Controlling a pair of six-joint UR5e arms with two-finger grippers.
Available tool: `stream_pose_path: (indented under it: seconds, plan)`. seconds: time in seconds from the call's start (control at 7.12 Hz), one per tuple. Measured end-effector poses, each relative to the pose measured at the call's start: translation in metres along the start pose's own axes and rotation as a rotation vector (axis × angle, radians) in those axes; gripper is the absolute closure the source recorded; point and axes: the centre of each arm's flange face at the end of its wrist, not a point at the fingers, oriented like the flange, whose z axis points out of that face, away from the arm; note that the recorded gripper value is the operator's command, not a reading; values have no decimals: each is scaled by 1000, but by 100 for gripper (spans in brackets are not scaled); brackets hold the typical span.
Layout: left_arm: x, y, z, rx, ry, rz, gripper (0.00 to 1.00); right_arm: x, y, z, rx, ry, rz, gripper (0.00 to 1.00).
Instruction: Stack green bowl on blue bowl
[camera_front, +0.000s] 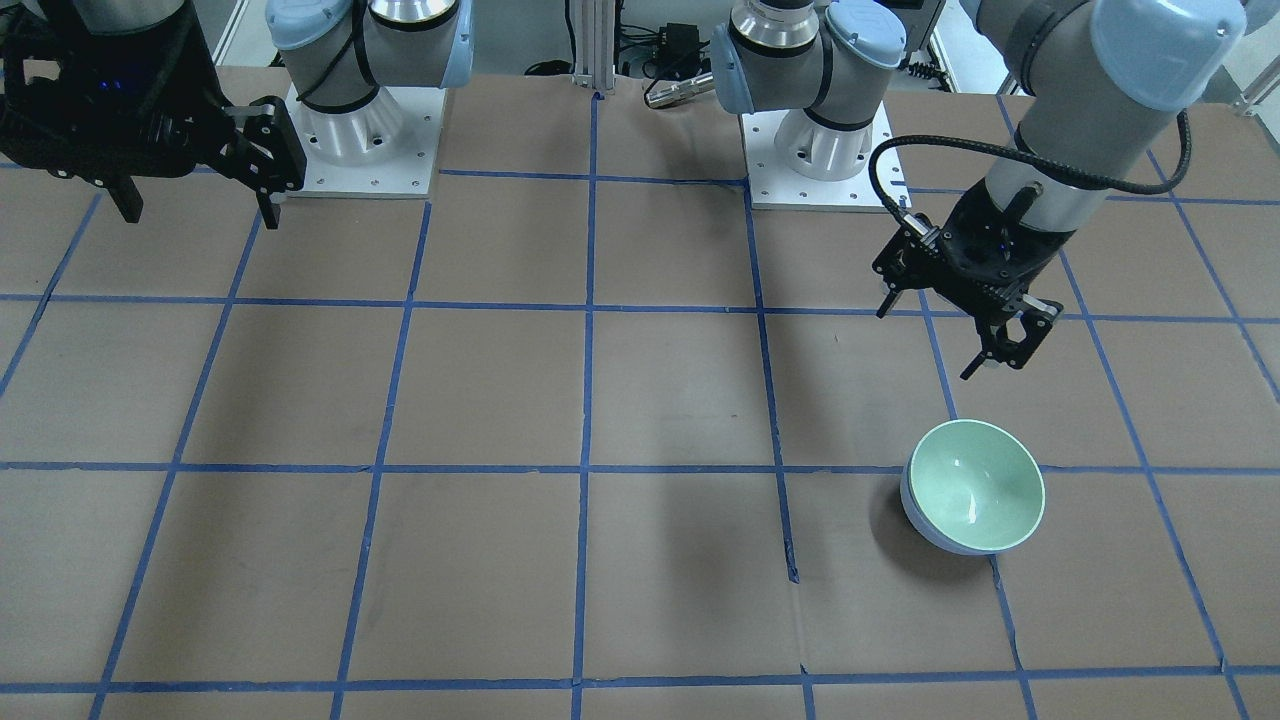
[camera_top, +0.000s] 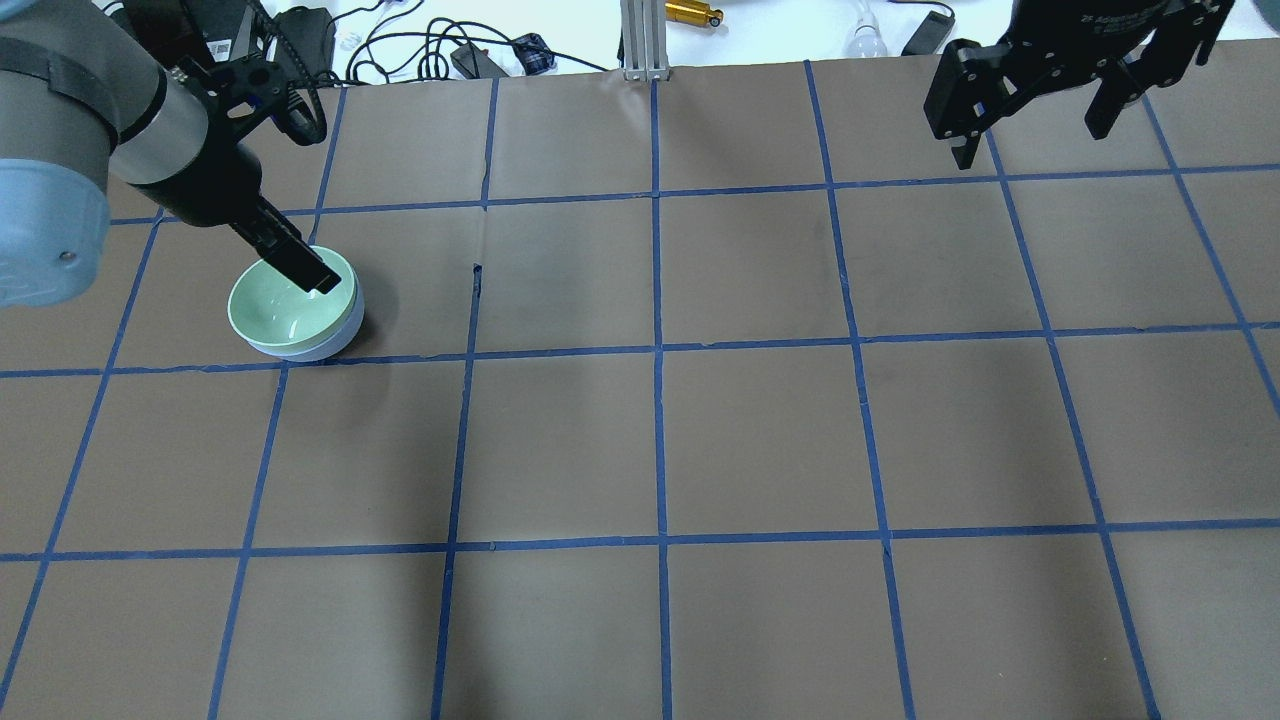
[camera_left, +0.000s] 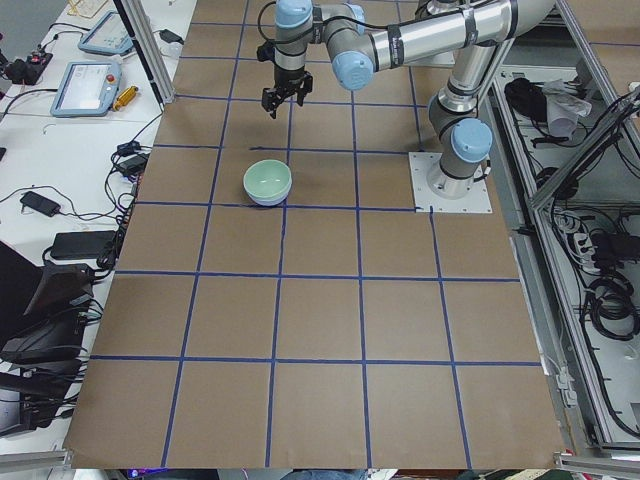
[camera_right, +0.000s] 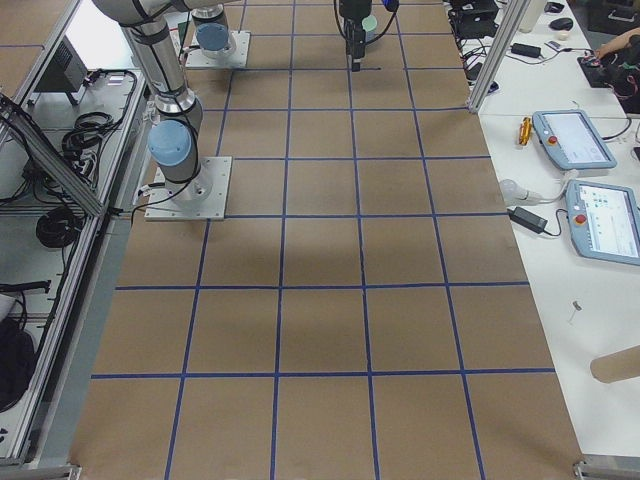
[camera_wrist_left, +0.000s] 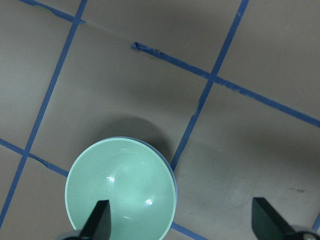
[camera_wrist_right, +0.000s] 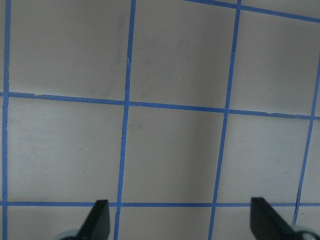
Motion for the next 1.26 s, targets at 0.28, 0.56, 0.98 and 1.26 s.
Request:
stream_pose_path:
  seconds: [0.28,0.56,0.98,1.26]
  plan:
    - [34,-15,-15,-22,-38,-213,0,0,0,0,0,0,0,0]
    - [55,-20,-35,-60,-43,-408,0,0,0,0,0,0,0,0]
    - [77,-31,-65,-98,-25,-580,0,0,0,0,0,0,0,0]
    - [85,-29,-72,-113,-21,-629,0,0,0,0,0,0,0,0]
